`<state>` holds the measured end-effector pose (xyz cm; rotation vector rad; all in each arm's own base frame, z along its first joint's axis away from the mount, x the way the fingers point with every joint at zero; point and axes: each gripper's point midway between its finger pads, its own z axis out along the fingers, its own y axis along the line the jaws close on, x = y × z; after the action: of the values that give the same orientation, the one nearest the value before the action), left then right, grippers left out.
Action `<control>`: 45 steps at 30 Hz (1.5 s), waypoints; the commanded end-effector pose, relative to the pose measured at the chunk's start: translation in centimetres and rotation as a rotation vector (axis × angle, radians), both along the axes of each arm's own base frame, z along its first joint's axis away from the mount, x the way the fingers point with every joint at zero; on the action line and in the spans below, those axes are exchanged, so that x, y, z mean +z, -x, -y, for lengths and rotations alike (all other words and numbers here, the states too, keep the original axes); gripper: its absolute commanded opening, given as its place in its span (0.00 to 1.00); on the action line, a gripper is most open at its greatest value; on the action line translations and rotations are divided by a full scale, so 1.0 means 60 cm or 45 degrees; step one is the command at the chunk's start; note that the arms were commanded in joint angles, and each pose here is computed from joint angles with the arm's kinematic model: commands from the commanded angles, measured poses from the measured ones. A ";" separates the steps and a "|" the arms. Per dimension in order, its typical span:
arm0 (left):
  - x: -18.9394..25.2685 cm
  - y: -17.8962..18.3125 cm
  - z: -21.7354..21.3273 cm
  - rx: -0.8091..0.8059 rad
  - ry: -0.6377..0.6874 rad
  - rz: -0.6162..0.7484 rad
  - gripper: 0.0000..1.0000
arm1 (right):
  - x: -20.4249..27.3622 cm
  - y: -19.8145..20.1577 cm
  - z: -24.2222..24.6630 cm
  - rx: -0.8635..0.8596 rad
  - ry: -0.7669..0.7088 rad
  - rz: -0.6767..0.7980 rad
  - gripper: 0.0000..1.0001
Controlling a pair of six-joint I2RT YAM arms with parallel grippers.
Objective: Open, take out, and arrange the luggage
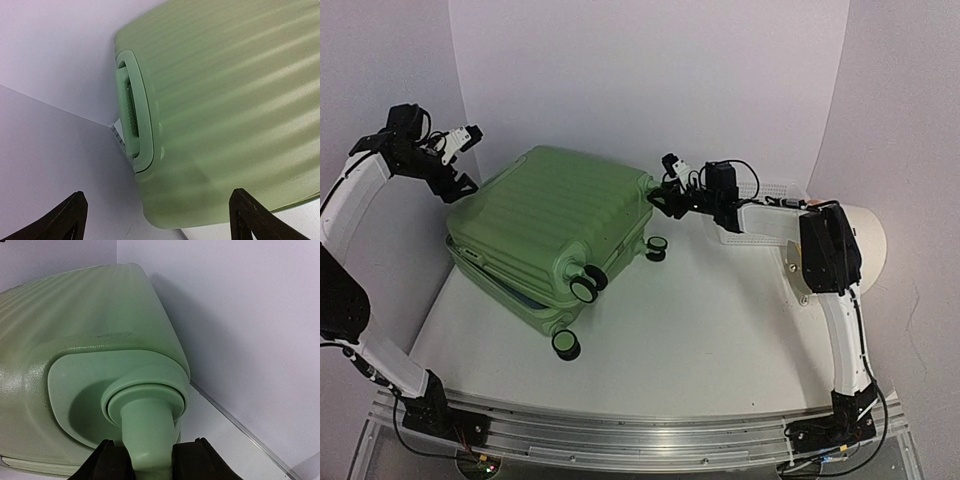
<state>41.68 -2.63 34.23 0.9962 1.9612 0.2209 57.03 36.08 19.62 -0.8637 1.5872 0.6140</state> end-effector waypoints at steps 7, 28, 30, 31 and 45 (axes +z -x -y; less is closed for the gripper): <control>-0.077 -0.113 -0.147 0.447 0.055 -0.029 0.82 | 0.103 -0.023 0.125 -0.354 -0.141 -0.022 0.98; 0.005 -0.053 -0.082 0.206 0.143 0.079 0.88 | 0.107 0.454 -0.155 0.210 0.055 -0.246 0.98; 0.009 -0.049 -0.077 0.183 0.145 0.080 0.88 | 0.094 0.477 -0.182 0.255 0.095 -0.257 0.98; 0.010 -0.047 -0.075 0.173 0.145 0.081 0.88 | 0.081 0.482 -0.191 0.258 0.124 -0.264 0.98; 0.021 -0.008 -0.033 0.004 0.168 0.082 0.88 | 0.003 0.456 -0.246 0.206 0.240 -0.261 0.91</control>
<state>43.84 0.49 33.94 0.8402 1.9532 0.1340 28.91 49.45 17.41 -1.1244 1.8567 0.6731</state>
